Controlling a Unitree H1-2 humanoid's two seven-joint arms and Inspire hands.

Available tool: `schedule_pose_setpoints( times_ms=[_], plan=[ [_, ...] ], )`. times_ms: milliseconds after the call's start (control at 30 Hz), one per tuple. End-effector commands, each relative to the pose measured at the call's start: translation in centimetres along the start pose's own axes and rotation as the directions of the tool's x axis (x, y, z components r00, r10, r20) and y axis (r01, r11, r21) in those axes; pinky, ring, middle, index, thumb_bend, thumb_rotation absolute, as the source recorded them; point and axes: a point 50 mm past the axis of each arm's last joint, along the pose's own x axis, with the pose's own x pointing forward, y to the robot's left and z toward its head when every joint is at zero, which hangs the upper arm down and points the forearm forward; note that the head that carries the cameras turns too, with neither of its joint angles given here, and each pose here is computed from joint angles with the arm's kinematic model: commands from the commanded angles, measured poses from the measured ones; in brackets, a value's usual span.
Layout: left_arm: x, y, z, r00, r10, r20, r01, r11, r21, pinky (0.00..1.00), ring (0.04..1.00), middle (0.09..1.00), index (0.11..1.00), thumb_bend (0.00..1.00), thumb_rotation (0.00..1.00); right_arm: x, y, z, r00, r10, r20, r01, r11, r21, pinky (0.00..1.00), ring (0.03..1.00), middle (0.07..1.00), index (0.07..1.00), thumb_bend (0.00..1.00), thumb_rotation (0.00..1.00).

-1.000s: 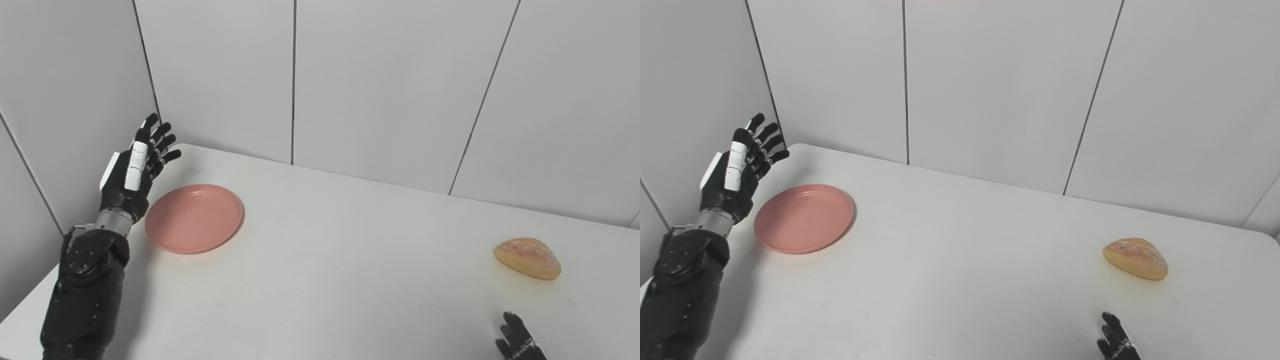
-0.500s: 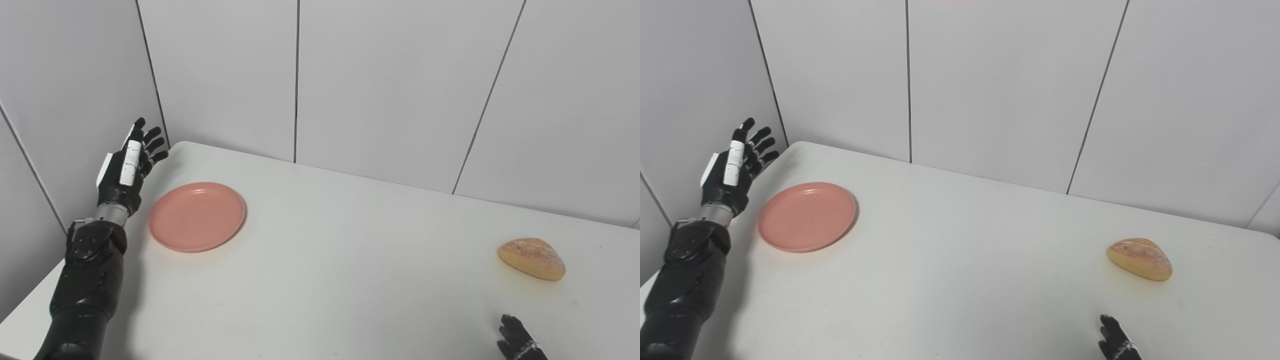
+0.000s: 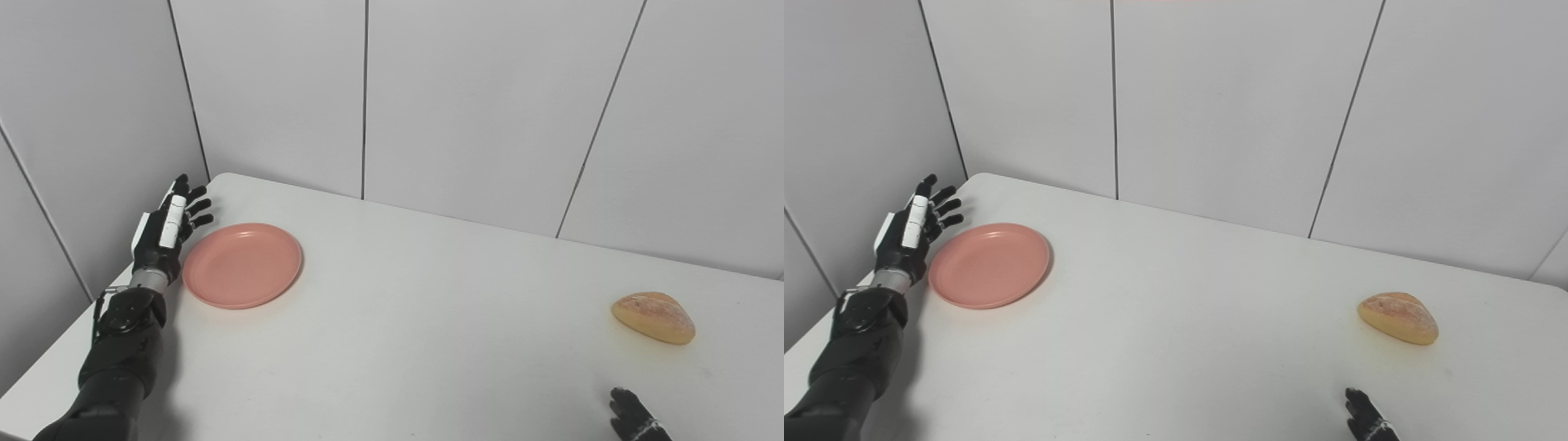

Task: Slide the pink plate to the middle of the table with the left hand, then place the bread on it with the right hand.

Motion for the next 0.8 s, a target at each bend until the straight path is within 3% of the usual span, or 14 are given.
schedule_pose_setpoints(
  times_ms=[0, 267, 500, 567, 767],
  plan=[
    [2.1, 0.0, 3.4, 0.993, 0.022, 0.120, -0.022, 1.000, 0.003, 0.76, 0.838, 0.851, 0.931, 0.99, 0.87, -0.5, -0.9, -0.2, 0.999, -0.015, -0.045, 0.015, 1.000, -0.006, 0.99, 0.941, 0.900, 0.824, 0.88, 1.00],
    [2.0, 0.4, 3.6, 0.990, 0.056, 0.130, -0.057, 0.998, 0.001, 0.79, 0.846, 0.865, 0.932, 1.00, 0.87, -0.7, -1.5, -0.4, 0.999, -0.009, -0.049, 0.009, 1.000, -0.006, 0.99, 0.947, 0.907, 0.834, 0.89, 1.00],
    [2.2, 1.7, 3.2, 0.991, 0.094, 0.091, -0.095, 0.995, 0.010, 0.81, 0.861, 0.879, 0.945, 0.94, 0.84, 0.1, -1.7, -1.2, 0.998, -0.021, -0.066, 0.021, 1.000, 0.000, 0.98, 0.938, 0.905, 0.836, 0.90, 1.00],
    [2.0, 1.8, 3.0, 0.991, 0.107, 0.082, -0.109, 0.994, 0.028, 0.77, 0.821, 0.854, 0.919, 0.96, 0.85, 0.1, -1.7, -1.0, 0.998, -0.019, -0.067, 0.019, 1.000, -0.001, 0.99, 0.948, 0.912, 0.846, 0.90, 1.00],
    [1.4, 1.5, 2.3, 0.992, 0.104, 0.078, -0.105, 0.994, 0.008, 0.78, 0.811, 0.829, 0.914, 0.95, 0.87, -0.3, -1.5, -0.4, 0.998, -0.021, -0.053, 0.022, 1.000, 0.007, 1.00, 0.954, 0.921, 0.859, 0.88, 1.00]
  ],
)
